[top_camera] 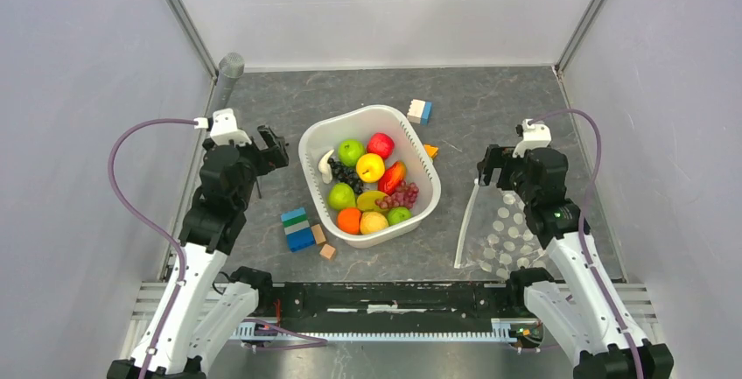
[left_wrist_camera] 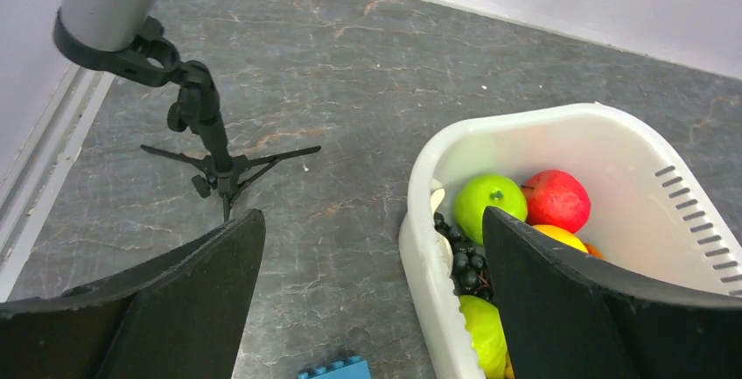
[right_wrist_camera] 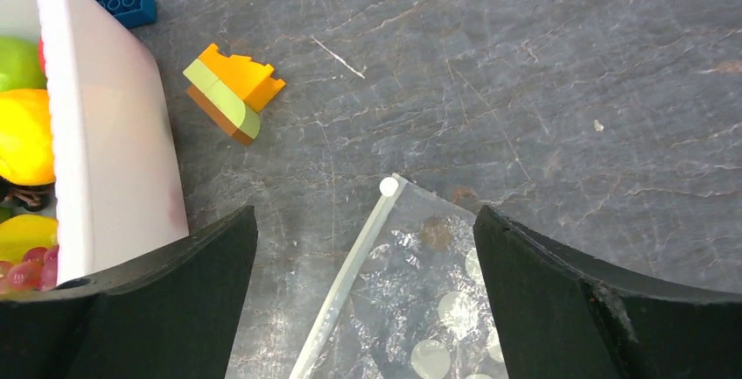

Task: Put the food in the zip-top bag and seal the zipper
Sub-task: Pick up the zipper food storage bag at the center of the board, then open the zipper of the food storage bag at the center of the board.

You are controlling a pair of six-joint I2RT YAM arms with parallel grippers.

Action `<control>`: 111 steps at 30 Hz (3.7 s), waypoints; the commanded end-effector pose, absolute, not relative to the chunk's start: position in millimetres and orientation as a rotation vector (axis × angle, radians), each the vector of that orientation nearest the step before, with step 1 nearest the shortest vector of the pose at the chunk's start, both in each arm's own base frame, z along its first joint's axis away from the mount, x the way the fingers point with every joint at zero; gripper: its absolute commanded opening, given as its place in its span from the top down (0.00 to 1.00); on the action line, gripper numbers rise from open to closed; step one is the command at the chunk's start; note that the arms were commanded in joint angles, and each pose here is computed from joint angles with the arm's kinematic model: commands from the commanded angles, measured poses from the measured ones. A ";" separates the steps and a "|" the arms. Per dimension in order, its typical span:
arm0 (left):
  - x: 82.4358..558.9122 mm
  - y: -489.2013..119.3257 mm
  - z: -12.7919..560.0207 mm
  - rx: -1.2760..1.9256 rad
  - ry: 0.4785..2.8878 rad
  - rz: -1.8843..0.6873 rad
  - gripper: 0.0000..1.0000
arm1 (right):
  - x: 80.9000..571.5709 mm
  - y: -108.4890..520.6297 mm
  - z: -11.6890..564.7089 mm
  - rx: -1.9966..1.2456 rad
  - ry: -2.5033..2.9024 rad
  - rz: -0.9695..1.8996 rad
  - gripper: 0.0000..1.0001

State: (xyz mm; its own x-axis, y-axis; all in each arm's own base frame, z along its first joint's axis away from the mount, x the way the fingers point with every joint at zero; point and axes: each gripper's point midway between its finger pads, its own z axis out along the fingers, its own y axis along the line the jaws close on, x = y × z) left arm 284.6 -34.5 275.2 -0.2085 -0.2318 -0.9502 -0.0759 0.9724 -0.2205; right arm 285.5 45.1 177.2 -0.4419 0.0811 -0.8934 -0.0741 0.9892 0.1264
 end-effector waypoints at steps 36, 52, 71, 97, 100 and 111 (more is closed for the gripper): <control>251.8 -130.6 257.8 0.075 1.884 -0.723 0.00 | 233.0 90.6 50.6 -0.118 2.422 0.096 0.33; 247.0 -135.7 256.4 0.082 1.874 -0.769 0.00 | 219.9 95.6 18.6 -0.083 2.423 0.039 0.57; 226.2 -174.6 274.3 0.266 1.812 -0.981 0.00 | 241.2 124.7 96.9 -0.094 2.105 0.309 1.00; 182.7 -424.0 284.2 0.819 1.753 -1.152 0.17 | 228.0 99.1 249.1 0.030 1.791 0.384 0.99; 180.6 -436.7 283.0 0.814 1.738 -1.188 0.19 | 227.3 105.3 245.5 0.019 1.795 0.420 0.99; 189.1 -470.2 266.6 0.818 1.769 -1.214 0.29 | 226.2 116.3 240.1 -0.001 1.803 0.479 0.99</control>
State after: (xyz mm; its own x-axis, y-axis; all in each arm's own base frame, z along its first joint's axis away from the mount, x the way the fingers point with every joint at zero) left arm 185.7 -451.1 236.6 -0.4691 0.1387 -0.8722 0.8404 0.3737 -0.3926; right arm 226.7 108.4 236.0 -0.2973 0.2183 -0.9295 -0.2148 0.9333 0.2879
